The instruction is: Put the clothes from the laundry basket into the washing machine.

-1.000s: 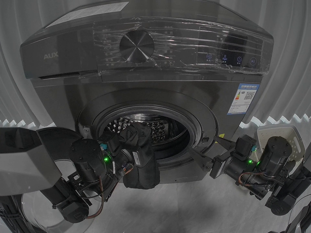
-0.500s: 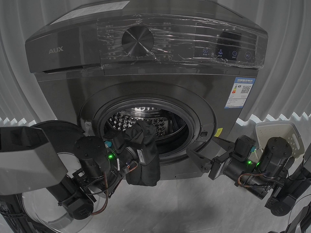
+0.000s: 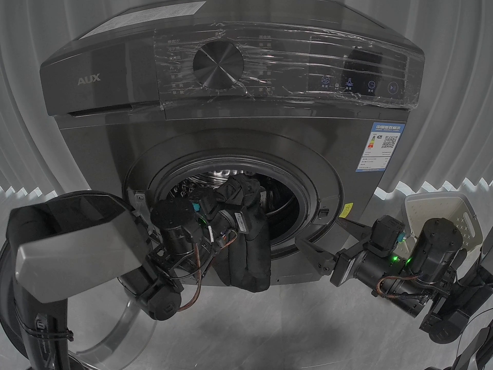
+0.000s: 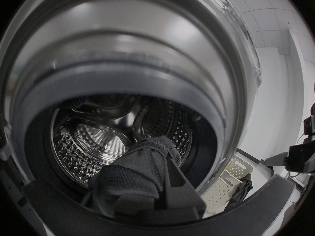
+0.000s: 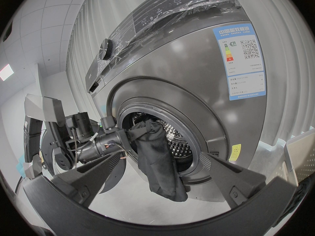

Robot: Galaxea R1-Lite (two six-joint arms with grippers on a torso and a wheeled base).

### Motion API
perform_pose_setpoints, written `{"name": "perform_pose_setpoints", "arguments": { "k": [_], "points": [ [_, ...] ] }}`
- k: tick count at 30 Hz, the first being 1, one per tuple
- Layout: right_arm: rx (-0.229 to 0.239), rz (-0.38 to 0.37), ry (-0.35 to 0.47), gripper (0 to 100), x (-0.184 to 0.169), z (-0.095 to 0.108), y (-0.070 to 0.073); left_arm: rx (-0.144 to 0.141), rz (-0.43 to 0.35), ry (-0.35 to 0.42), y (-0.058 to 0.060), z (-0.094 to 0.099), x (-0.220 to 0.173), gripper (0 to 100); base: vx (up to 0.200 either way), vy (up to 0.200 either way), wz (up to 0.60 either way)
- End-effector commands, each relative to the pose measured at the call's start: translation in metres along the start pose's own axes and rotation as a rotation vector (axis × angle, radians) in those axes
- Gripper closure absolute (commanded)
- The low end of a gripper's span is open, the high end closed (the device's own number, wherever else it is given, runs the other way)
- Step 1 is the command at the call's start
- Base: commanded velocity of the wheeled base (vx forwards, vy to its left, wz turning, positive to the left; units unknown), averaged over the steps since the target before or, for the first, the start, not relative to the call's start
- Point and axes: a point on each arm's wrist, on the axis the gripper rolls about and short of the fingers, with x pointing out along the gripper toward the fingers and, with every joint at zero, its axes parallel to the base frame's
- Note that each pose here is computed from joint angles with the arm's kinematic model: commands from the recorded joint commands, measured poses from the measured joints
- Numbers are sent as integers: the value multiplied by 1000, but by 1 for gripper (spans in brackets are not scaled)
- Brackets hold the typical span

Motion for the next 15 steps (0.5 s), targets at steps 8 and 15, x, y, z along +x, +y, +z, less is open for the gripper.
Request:
{"name": "perform_pose_setpoints", "arguments": {
  "k": [8, 15],
  "points": [
    [0, 0, 16, 0, 2, -4, 0, -5, 52, -1, 20, -42, 40, 100, 0, 0, 0],
    [-1, 2, 24, 0, 3, -6, 0, -2, 85, 15, 34, -62, 61, 100, 0, 0, 0]
  ]
}}
